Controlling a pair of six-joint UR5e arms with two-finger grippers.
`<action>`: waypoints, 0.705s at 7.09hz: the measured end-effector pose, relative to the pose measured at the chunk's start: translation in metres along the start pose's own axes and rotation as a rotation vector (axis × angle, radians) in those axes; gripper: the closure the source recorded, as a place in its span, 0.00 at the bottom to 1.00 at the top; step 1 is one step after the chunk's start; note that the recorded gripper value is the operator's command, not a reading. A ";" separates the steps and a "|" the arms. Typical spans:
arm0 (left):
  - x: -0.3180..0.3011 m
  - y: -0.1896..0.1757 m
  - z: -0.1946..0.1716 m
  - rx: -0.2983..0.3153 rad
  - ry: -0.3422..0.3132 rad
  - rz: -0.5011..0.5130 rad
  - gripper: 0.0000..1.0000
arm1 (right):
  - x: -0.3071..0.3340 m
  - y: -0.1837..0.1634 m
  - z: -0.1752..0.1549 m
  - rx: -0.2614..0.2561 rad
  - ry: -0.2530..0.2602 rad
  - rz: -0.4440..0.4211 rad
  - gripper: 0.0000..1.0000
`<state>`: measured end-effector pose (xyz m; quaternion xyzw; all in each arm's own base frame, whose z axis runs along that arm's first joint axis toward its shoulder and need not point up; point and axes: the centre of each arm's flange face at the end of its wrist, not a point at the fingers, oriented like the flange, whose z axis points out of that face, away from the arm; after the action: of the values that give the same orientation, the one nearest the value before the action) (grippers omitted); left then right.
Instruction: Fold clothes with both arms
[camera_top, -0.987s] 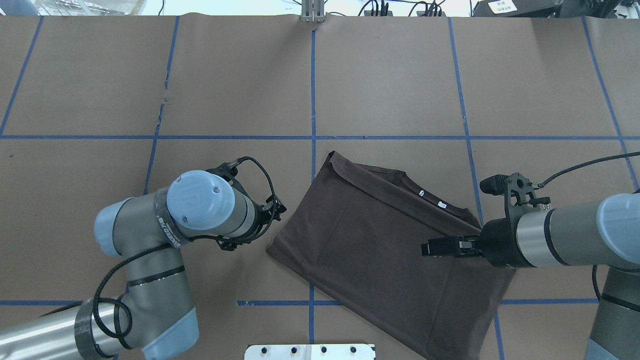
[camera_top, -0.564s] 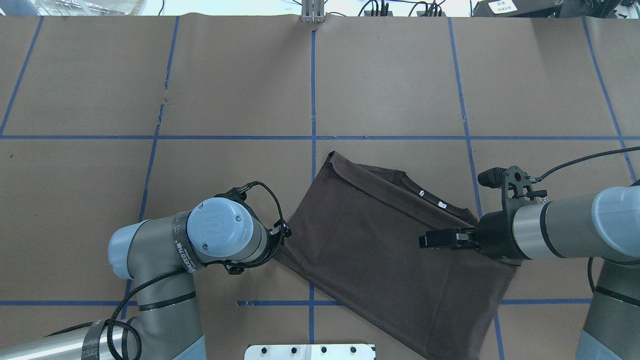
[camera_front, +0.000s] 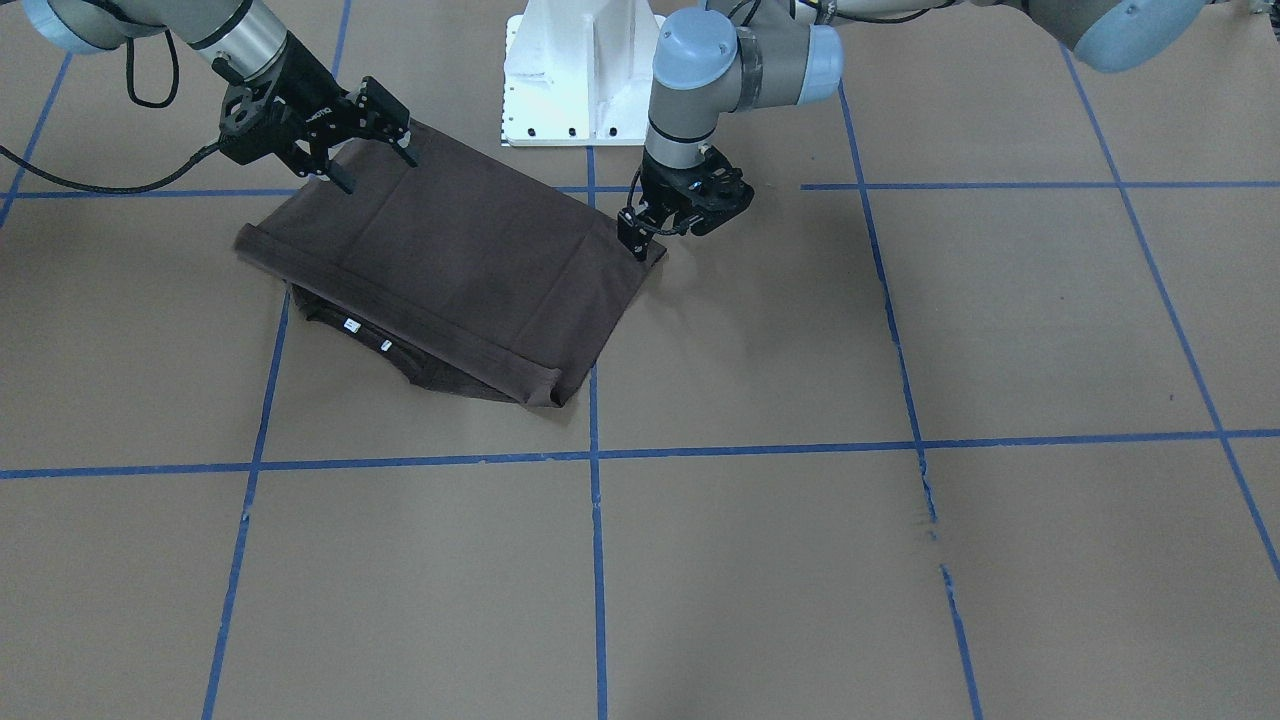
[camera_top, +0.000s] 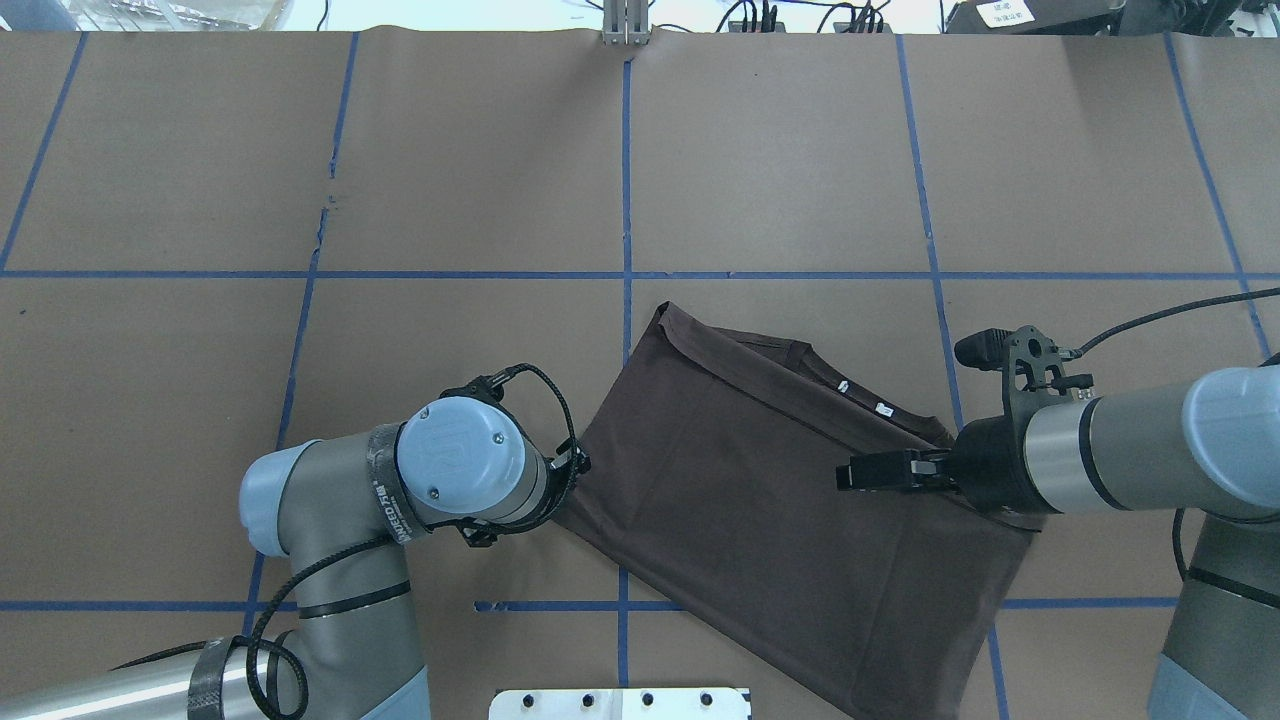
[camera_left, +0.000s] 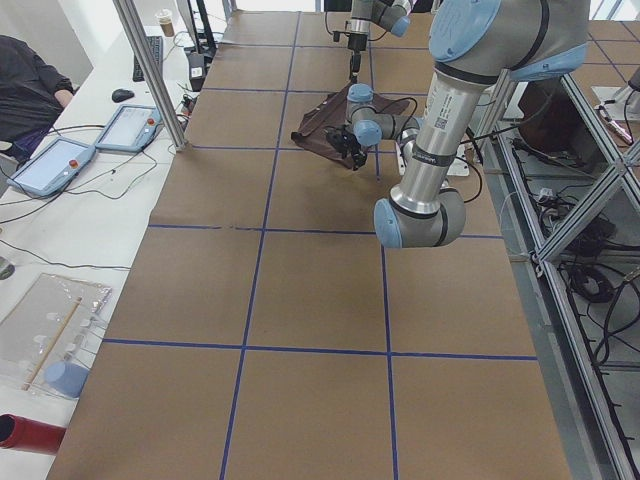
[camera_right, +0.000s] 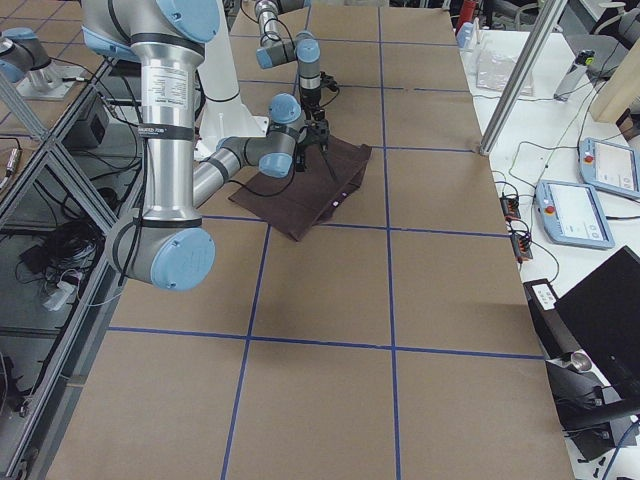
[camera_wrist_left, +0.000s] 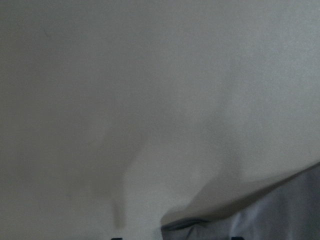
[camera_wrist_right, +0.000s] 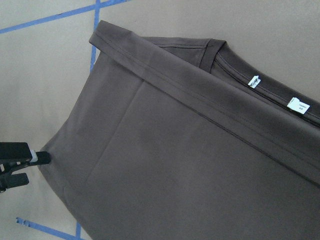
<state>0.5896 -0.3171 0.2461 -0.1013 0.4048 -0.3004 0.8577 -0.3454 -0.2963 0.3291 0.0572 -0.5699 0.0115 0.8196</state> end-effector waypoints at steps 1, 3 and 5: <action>0.002 0.000 0.002 0.006 -0.002 -0.001 0.28 | 0.000 0.000 0.000 0.000 0.001 0.001 0.00; 0.002 -0.001 0.006 0.015 -0.006 -0.003 0.38 | 0.001 -0.001 0.000 0.000 0.001 0.001 0.00; 0.001 -0.002 0.008 0.019 -0.009 -0.003 0.72 | 0.000 -0.001 -0.001 -0.002 0.000 0.001 0.00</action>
<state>0.5951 -0.3203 0.2512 -0.0951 0.3980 -0.3053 0.8599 -0.3447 -0.2969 0.3292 0.0562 -0.5701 0.0115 0.8196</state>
